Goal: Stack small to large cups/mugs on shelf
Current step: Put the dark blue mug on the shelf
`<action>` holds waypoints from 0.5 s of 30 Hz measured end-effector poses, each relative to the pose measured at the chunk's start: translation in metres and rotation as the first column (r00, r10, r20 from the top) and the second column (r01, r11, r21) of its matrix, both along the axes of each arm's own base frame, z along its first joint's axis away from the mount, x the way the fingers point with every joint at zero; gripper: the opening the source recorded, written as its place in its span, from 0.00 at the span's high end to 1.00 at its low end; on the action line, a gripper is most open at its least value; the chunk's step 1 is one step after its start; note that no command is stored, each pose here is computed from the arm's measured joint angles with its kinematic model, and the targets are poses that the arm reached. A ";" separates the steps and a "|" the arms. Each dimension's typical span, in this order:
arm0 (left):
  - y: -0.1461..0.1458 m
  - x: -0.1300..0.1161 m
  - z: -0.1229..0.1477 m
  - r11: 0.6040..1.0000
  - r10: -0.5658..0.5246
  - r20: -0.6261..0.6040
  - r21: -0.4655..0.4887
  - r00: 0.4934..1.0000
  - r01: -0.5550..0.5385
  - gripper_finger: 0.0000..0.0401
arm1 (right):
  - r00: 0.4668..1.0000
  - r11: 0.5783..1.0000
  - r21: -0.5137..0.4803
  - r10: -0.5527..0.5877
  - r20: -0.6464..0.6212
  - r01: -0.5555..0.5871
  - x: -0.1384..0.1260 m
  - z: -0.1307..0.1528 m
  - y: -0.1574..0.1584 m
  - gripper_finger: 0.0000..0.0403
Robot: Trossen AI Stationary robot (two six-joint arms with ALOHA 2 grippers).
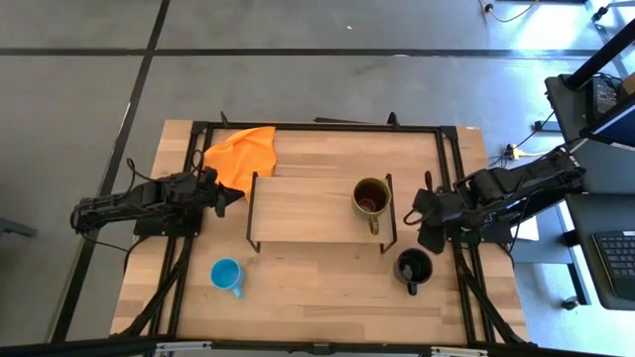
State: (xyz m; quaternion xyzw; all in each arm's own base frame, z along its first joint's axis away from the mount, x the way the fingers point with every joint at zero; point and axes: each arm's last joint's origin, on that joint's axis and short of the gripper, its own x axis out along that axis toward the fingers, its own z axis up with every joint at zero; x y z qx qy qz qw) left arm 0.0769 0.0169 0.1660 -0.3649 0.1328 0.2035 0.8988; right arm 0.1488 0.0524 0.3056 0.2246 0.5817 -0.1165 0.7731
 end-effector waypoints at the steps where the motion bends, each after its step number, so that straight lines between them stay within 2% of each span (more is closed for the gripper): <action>1: 0.000 0.000 0.000 1.000 0.000 0.002 0.000 1.000 0.000 0.90 | 0.999 1.000 -0.011 -0.017 -0.043 0.017 -0.003 -0.003 -0.001 0.66; 3: 0.000 0.000 0.001 1.000 0.000 0.011 0.003 1.000 0.000 0.90 | 0.992 0.998 -0.033 -0.053 -0.111 0.050 -0.008 -0.009 -0.003 0.66; 7: 0.000 0.001 0.001 1.000 0.000 0.016 0.003 1.000 -0.001 0.90 | 0.987 0.995 -0.032 -0.093 -0.135 0.089 -0.012 -0.023 -0.004 0.66; 11: 0.000 0.001 0.001 1.000 0.000 0.015 0.004 1.000 0.000 0.90 | 0.982 0.995 0.021 -0.096 -0.163 0.100 -0.016 -0.036 -0.001 0.66; 15: 0.000 0.001 0.001 1.000 -0.002 0.013 0.008 1.000 0.002 0.90 | 0.987 0.996 0.041 -0.072 -0.143 0.079 -0.020 -0.036 0.004 0.66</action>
